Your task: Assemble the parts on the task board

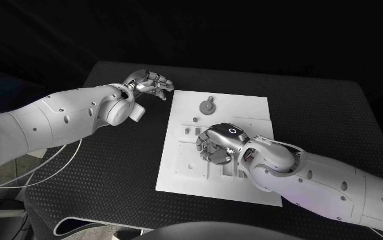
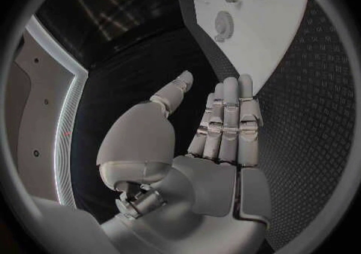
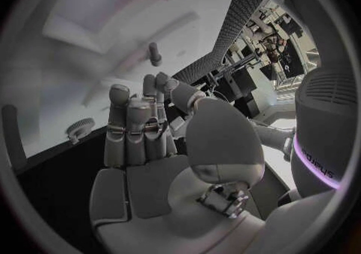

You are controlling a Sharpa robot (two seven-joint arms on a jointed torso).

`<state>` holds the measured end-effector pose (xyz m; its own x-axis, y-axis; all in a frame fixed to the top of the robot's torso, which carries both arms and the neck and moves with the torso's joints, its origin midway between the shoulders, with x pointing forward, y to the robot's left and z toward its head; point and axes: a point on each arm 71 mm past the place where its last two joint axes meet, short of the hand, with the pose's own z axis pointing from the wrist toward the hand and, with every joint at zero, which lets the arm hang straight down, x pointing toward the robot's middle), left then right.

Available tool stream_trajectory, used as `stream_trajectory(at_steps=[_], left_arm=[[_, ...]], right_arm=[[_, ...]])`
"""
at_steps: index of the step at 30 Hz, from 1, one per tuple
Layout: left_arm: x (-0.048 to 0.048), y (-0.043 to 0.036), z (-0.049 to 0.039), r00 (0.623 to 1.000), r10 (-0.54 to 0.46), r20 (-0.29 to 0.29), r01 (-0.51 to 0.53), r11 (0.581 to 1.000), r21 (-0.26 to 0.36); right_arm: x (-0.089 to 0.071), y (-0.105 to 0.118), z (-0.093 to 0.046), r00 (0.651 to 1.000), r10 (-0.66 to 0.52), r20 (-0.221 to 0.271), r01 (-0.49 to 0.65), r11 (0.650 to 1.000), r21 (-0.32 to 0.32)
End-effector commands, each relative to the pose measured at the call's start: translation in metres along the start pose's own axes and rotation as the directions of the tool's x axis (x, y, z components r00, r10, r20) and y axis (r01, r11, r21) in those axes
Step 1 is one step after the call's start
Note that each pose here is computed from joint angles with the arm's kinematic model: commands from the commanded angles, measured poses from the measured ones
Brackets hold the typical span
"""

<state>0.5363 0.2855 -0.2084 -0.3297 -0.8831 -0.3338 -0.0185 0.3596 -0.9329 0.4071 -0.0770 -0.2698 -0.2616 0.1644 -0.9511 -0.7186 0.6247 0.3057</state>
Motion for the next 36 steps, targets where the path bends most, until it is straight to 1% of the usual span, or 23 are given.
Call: stream_trajectory(at_steps=[1, 12, 22, 28, 32, 36], left_arm=[[0.0012, -0.0014, 0.0003, 1.0, -0.008, -0.011, 0.008, 1.0, 0.008], [0.0004, -0.0011, -0.0002, 1.0, -0.007, -0.01, 0.007, 1.0, 0.007], [0.0001, -0.0011, -0.0002, 1.0, -0.007, -0.008, 0.007, 1.0, 0.008], [-0.0009, -0.0007, -0.0007, 1.0, -0.006, -0.006, 0.006, 1.0, 0.006], [-0.001, -0.0006, -0.0008, 1.0, -0.006, -0.006, 0.006, 1.0, 0.006], [-0.001, -0.0006, -0.0008, 1.0, -0.006, -0.005, 0.006, 1.0, 0.006]], right_arm=[[0.001, 0.002, -0.001, 1.0, -0.004, -0.001, 0.004, 1.0, -0.014], [0.002, -0.001, -0.002, 1.0, -0.006, -0.01, 0.006, 1.0, -0.007], [0.0, 0.0, -0.006, 1.0, -0.018, 0.003, 0.018, 1.0, -0.013], [-0.005, 0.003, -0.012, 1.0, -0.023, 0.004, 0.023, 1.0, -0.013], [-0.013, 0.002, -0.01, 0.999, -0.034, -0.001, 0.034, 0.999, -0.014], [-0.015, 0.003, -0.009, 0.999, -0.038, -0.014, 0.038, 0.999, -0.017]])
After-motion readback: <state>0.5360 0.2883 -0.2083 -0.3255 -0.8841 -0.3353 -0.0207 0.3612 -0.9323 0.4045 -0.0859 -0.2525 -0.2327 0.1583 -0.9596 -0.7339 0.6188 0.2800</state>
